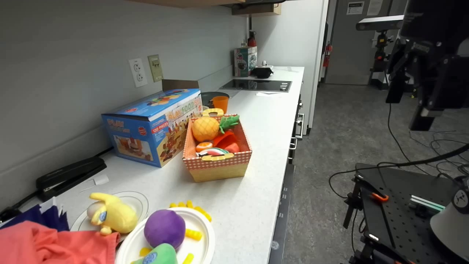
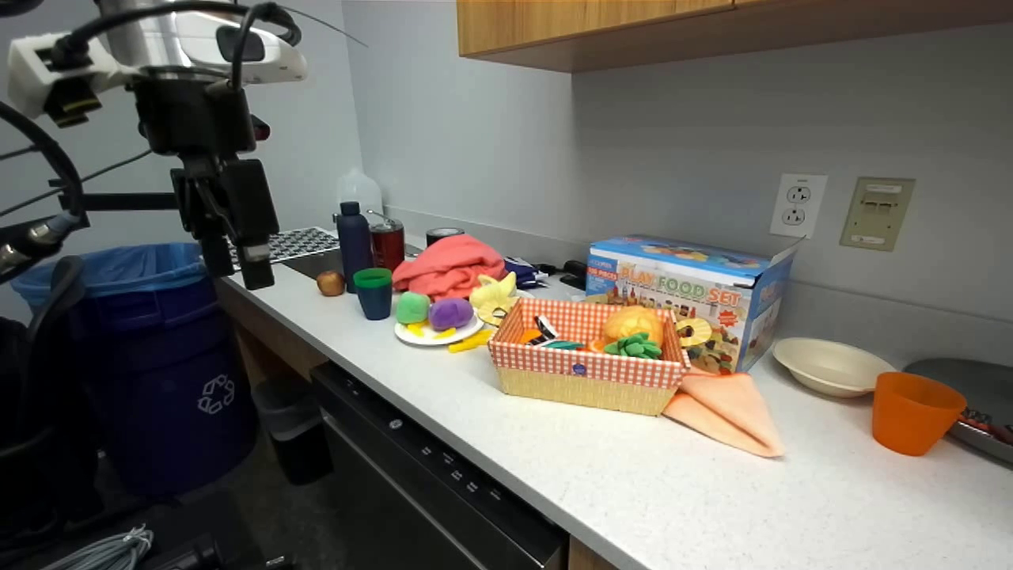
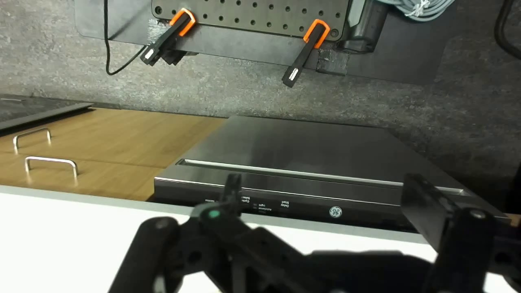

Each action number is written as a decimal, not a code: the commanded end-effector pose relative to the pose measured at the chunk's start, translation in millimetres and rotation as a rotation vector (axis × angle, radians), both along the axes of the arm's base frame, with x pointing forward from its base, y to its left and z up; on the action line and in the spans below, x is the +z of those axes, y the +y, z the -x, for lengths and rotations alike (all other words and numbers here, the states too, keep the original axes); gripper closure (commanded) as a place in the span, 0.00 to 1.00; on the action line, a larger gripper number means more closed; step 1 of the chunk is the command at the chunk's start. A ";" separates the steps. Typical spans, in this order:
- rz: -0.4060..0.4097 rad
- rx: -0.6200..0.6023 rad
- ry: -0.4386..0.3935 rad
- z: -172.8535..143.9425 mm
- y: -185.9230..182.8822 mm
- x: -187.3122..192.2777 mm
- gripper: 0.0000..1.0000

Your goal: Open the right door of the kitchen top cabinet

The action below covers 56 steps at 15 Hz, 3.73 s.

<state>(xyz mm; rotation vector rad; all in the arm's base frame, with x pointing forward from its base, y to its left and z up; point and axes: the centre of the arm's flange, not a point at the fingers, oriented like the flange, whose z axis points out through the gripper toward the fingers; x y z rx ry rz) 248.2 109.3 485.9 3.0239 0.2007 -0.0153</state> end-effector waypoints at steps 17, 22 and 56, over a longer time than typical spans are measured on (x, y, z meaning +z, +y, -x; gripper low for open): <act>0.077 -0.254 -0.367 -74.4 -106.8 95.6 0.00; 0.076 -0.259 -0.364 -78.9 -107.3 96.2 0.00; 0.188 -0.539 -1.047 -237.3 -177.8 264.5 0.00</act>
